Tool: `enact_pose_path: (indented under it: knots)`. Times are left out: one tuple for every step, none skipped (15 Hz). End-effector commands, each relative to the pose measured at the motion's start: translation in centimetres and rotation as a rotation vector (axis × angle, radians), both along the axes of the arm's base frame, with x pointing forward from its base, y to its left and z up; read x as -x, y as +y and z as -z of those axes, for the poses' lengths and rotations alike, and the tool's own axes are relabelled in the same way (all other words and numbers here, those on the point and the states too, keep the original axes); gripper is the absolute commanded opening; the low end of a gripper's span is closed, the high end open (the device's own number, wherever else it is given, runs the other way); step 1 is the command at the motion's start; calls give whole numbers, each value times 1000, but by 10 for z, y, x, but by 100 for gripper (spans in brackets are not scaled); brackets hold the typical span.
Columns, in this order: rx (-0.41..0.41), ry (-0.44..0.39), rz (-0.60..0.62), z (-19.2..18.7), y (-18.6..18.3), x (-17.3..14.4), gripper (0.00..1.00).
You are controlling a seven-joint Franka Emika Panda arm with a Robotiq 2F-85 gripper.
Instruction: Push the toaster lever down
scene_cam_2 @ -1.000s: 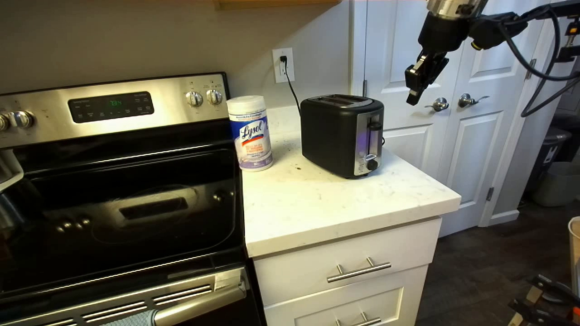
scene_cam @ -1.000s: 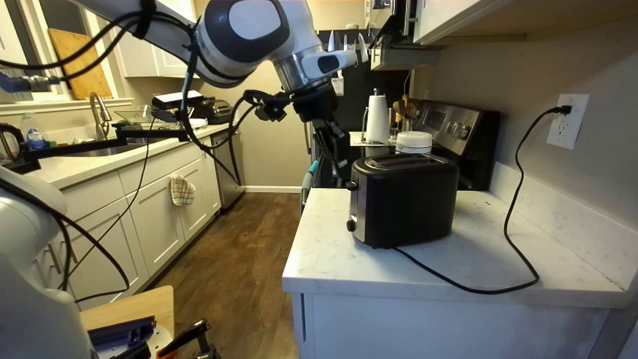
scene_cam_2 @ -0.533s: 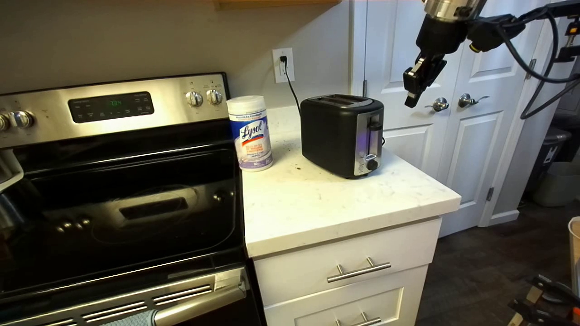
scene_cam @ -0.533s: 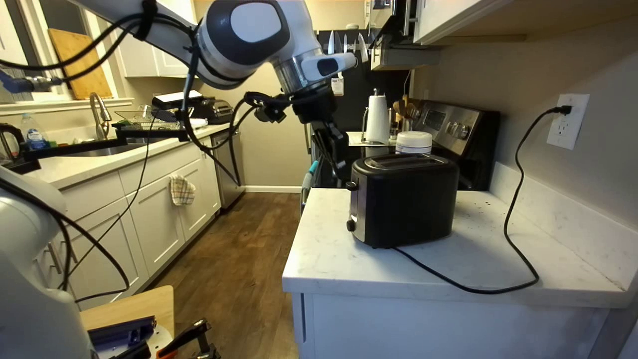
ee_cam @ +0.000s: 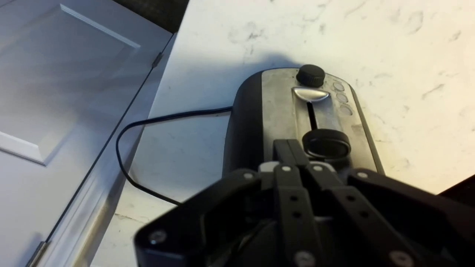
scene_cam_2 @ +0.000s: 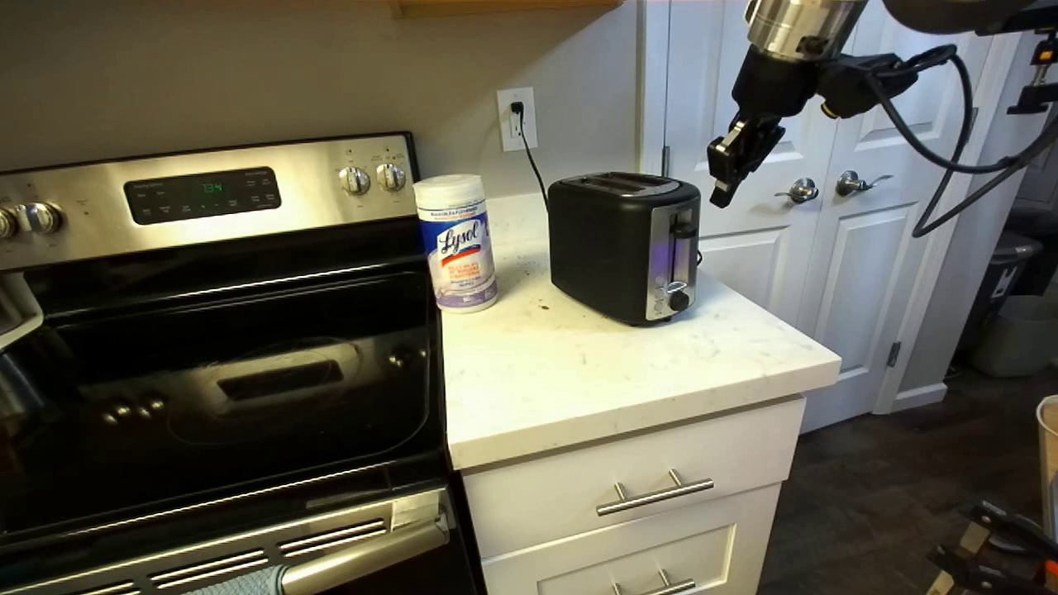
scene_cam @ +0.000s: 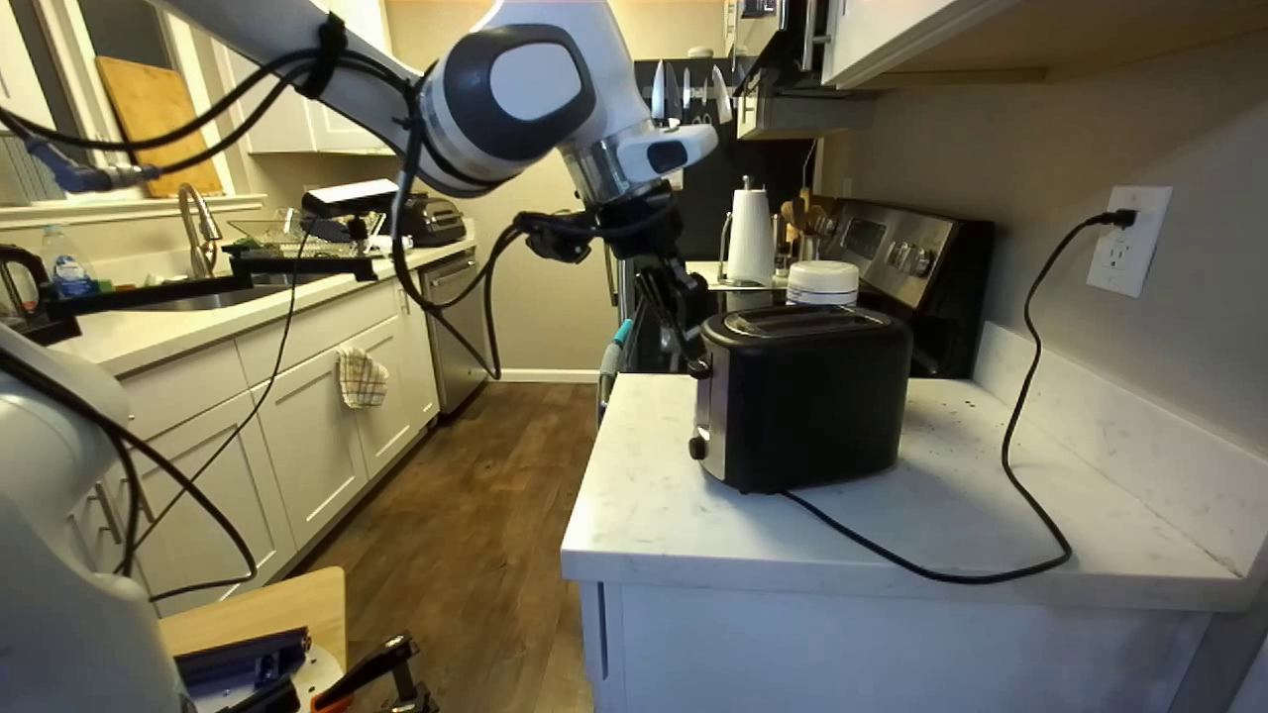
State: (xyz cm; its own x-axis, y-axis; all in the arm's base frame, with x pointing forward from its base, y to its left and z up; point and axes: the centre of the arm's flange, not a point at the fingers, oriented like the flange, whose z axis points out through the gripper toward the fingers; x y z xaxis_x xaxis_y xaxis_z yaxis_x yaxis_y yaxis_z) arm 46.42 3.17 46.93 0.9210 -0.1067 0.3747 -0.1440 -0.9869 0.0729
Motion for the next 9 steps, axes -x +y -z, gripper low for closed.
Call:
enact_pose_path:
  knots:
    - [-49,-26,19,9,9,-31,0]
    - [-55,-28,16,11,11,-35,0]
    - [-62,-31,15,13,14,-40,0]
    - [-69,-27,17,14,16,-43,0]
    - [-76,-29,20,14,18,-45,0]
    - [-84,-29,20,15,20,-48,0]
    - [-91,-28,21,16,22,-50,0]
    - [-98,-28,22,17,24,-52,0]
    - [-105,-31,21,18,26,-53,0]
